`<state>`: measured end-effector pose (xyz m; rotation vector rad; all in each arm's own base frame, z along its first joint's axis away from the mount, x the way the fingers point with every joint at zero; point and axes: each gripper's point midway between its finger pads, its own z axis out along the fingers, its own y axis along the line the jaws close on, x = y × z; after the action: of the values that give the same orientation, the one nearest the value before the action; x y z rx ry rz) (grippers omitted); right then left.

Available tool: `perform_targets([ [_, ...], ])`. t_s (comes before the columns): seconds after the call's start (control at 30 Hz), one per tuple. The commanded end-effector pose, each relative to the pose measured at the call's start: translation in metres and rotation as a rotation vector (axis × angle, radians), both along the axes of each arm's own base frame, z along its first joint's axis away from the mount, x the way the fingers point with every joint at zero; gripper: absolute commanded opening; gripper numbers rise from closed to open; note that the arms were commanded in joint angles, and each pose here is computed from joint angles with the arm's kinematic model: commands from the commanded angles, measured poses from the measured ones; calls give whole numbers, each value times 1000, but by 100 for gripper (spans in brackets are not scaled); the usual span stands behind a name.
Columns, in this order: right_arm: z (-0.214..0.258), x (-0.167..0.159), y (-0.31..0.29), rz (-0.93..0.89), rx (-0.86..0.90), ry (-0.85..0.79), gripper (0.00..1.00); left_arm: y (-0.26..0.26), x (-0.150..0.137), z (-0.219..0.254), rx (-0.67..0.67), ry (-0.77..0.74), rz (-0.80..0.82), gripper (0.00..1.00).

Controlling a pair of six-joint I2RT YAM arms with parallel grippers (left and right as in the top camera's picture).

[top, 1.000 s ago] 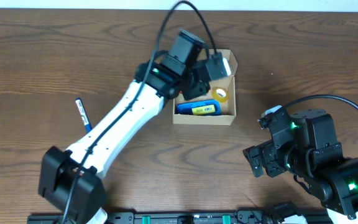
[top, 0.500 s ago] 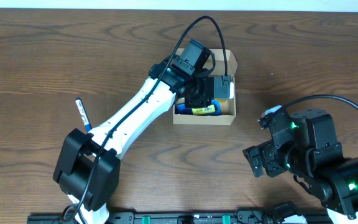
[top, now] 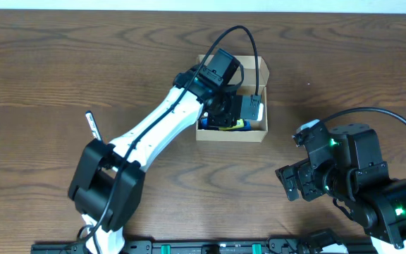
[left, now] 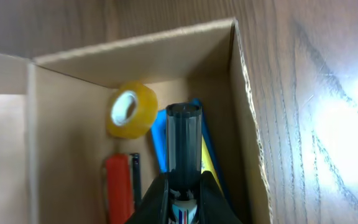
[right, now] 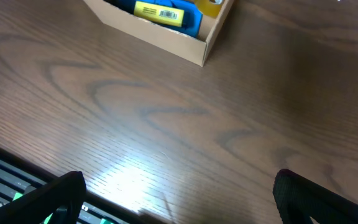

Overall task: Pack container
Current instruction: 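Carry the black-capped marker over the box and lower it in, then release the marker in the box and move the left gripper away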

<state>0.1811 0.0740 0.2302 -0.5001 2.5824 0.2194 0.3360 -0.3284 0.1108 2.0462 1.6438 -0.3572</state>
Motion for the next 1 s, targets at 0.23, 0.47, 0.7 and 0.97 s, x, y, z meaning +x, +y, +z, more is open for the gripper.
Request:
perform_targets([
  [0.23,-1,0,-1,-4,2,4,99,0,13,-16,35,-34,15,15],
  [0.47,-1,0,-1,-4,2,4,99,0,16,-16,33,-26,60,32],
  [0.7,-1,0,-1,-4,2,4,99,-5,23,-6,-12,-5,161,37],
  [0.97,-1,0,-1,-4,2,4,99,14,50,71,-100,-116,407,40],
])
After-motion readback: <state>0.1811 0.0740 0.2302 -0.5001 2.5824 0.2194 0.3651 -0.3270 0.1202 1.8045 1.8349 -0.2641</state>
